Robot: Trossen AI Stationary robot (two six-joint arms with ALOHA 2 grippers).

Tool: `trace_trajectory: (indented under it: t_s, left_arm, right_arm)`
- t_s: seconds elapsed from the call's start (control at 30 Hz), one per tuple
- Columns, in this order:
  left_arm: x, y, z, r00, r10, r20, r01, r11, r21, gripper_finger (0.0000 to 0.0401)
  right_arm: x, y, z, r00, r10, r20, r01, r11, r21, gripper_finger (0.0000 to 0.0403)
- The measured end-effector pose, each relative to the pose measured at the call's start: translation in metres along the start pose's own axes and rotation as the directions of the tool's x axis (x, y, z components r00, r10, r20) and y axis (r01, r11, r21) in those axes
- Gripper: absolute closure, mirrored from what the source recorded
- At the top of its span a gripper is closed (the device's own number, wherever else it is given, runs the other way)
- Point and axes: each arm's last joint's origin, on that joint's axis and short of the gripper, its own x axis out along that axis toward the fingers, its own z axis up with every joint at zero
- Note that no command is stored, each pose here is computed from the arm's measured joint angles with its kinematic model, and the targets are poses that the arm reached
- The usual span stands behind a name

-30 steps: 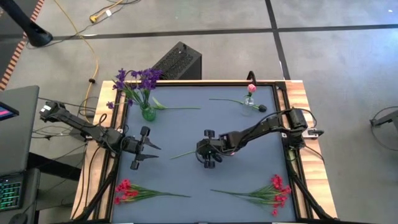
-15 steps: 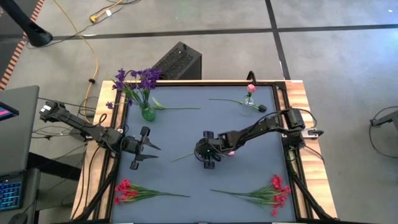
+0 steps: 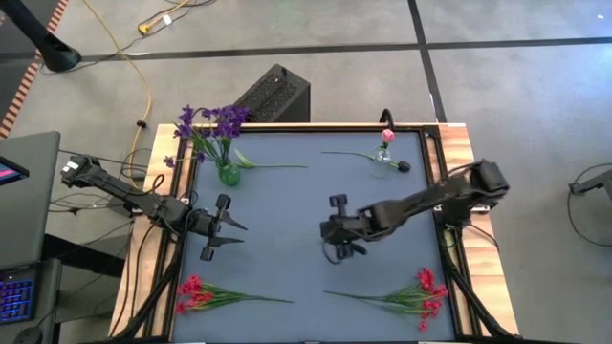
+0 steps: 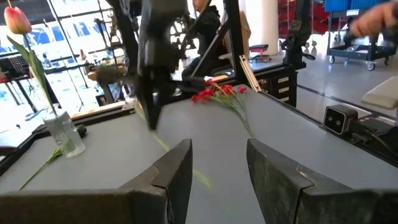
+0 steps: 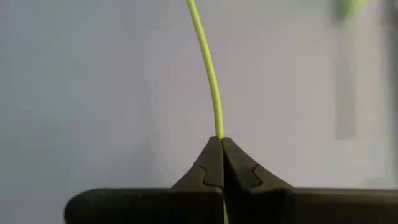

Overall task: Sort flowers into vase by color
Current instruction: Put the pink flower into the transparent vase

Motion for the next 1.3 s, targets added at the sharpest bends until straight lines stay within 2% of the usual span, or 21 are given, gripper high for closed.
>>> trace_trajectory:
  t_s: [0.07, 0.17, 0.27, 0.37, 0.5, 0.7, 0.8, 1.0, 1.17, 1.3]
  left_arm:
    - [0.0, 0.0, 0.0, 1.0, 0.0, 0.0, 0.0, 1.0, 0.0, 0.0259]
    - [0.0, 0.0, 0.0, 1.0, 0.001, 0.003, -0.001, 1.0, -0.001, 0.0259]
    - [0.0, 0.0, 0.0, 1.0, 0.001, 0.004, -0.001, 1.0, -0.002, 0.026]
    - [0.0, 0.0, 0.0, 1.0, 0.001, 0.004, -0.001, 1.0, -0.003, 0.026]
    - [0.0, 0.0, 0.0, 1.0, 0.002, 0.004, -0.002, 1.0, -0.007, 0.026]
    - [0.0, 0.0, 0.0, 1.0, 0.004, 0.003, -0.004, 1.0, -0.008, 0.026]
    - [0.0, 0.0, 0.0, 1.0, 0.004, 0.003, -0.004, 1.0, -0.008, 0.026]
    - [0.0, 0.0, 0.0, 1.0, 0.004, 0.003, -0.004, 1.0, -0.008, 0.026]
    - [0.0, 0.001, 0.0, 1.0, 0.027, -0.001, -0.027, 0.999, -0.02, 0.026]
    - [0.0, 0.002, 0.0, 0.998, 0.056, -0.007, -0.056, 0.997, -0.046, 0.026]
  right_arm:
    - [-0.02, -0.001, 0.0, 0.997, -0.078, 0.006, 0.078, 0.992, -0.102, 0.0387]
    - [-0.045, -0.003, -0.006, 0.987, -0.162, -0.016, 0.152, 0.953, -0.26, 0.0381]
    - [-0.062, -0.008, -0.016, 0.972, -0.223, -0.07, 0.179, 0.905, -0.386, 0.0377]
    - [-0.073, -0.014, -0.03, 0.952, -0.264, -0.156, 0.168, 0.875, -0.454, 0.038]
    - [-0.084, -0.023, -0.049, 0.909, -0.29, -0.3, 0.118, 0.868, -0.482, 0.0383]
    - [-0.092, -0.034, -0.07, 0.81, -0.331, -0.484, 0.018, 0.839, -0.543, 0.0382]
    - [-0.095, -0.04, -0.076, 0.762, -0.363, -0.536, -0.026, 0.811, -0.585, 0.0382]
    - [-0.101, -0.053, -0.084, 0.669, -0.472, -0.574, -0.051, 0.742, -0.669, 0.0382]
    - [-0.106, -0.067, -0.087, 0.649, -0.512, -0.563, -0.051, 0.709, -0.703, 0.0382]
    - [-0.12, -0.08, -0.092, 0.655, -0.518, -0.551, -0.049, 0.698, -0.715, 0.0382]
